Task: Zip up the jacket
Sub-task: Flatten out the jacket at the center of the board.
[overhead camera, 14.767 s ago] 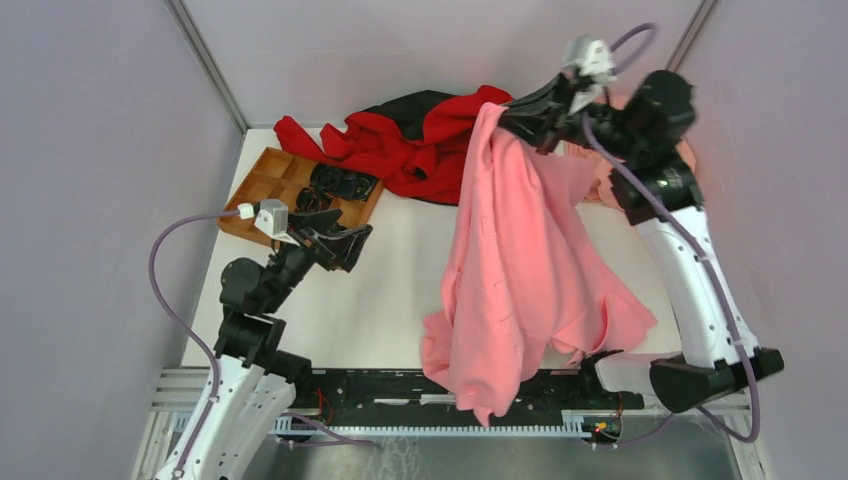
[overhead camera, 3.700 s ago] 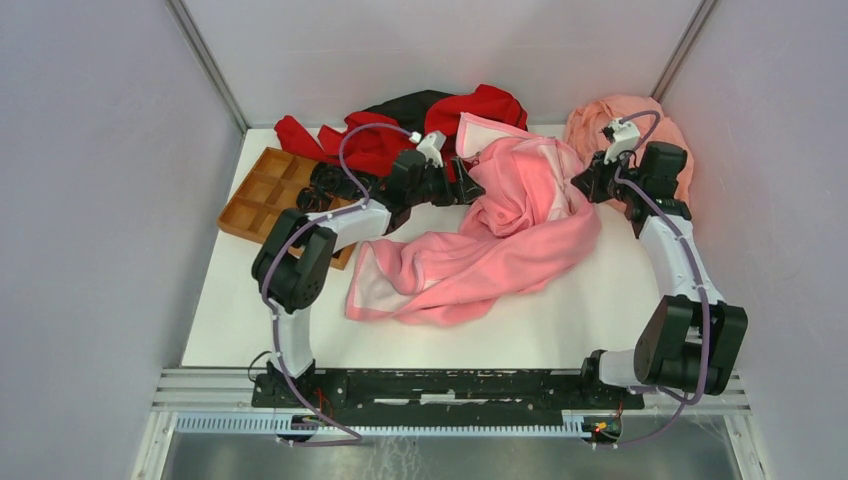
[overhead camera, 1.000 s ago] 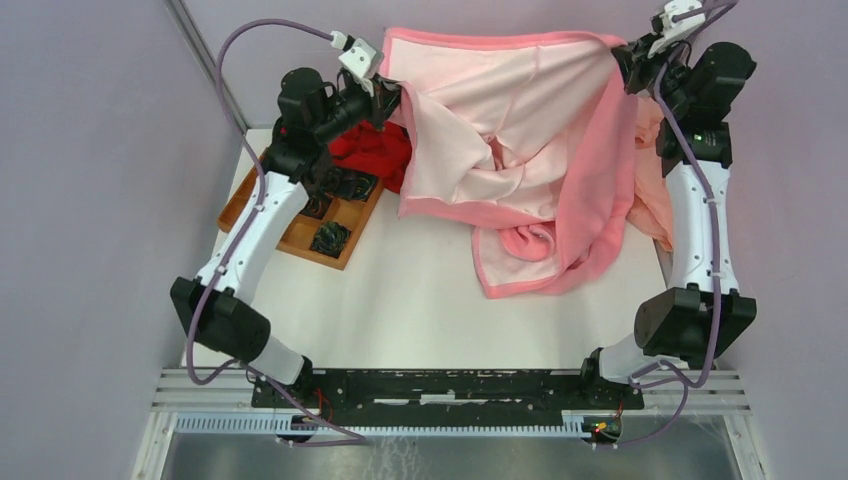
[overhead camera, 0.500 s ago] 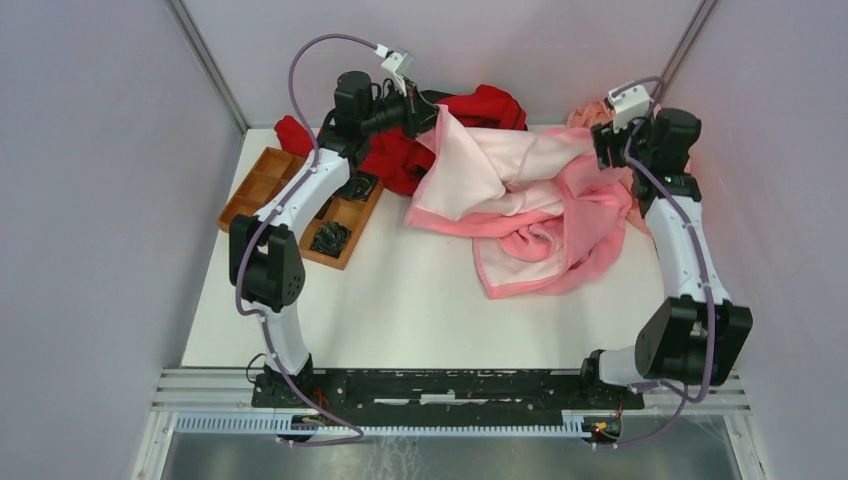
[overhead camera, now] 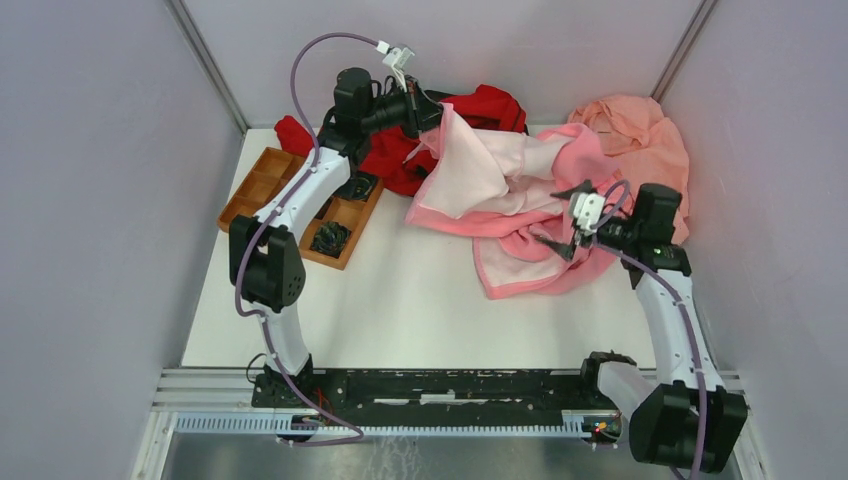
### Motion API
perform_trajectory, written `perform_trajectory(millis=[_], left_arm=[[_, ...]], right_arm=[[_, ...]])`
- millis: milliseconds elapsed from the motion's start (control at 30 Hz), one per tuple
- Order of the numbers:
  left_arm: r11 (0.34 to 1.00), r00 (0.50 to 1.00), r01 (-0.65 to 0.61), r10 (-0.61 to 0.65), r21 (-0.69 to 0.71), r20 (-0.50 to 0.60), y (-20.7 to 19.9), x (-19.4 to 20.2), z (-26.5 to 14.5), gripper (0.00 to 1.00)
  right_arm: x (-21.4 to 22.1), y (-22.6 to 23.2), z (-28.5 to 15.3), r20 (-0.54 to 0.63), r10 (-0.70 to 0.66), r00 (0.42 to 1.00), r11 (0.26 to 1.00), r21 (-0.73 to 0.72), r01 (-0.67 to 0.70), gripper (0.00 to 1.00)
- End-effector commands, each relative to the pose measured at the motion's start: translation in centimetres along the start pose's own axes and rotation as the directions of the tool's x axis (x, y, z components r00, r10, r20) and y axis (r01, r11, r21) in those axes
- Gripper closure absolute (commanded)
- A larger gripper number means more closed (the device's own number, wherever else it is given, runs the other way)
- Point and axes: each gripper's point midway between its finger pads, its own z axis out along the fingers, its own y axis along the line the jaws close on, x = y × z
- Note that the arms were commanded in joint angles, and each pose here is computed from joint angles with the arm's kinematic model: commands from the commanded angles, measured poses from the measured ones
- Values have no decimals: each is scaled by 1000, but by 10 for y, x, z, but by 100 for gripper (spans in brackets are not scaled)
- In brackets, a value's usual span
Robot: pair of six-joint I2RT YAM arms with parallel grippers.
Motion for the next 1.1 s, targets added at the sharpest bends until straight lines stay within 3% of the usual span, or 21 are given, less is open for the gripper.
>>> perform_trajectory(millis=[0,167,333,633,867,1067], left_arm=[[997,996,-44,39,68,76,-39,-41,-12,98],[997,997,-33,27,75,75,-43,-41,-12,98],[996,997,-30,24,85,76,-49,-42,-11,98],[995,993,-8,-4,98,117,-65,-64,-16,98],[990,984,-1,-23,140,175,-94,-97,-27,98],[985,980,-10,-26,174,200,-112,-110,-35,98]], right_arm=[[13,65,16,117,-60,991,976,-201,83,2],[52,90,37,-53,-91,994,958,-276,72,2],[83,108,61,-211,-88,974,962,-271,28,9],[90,93,115,-346,-192,918,972,-195,129,15],[108,57,140,-471,-202,859,979,-69,192,19],[120,52,154,-516,-200,833,978,-53,202,22]])
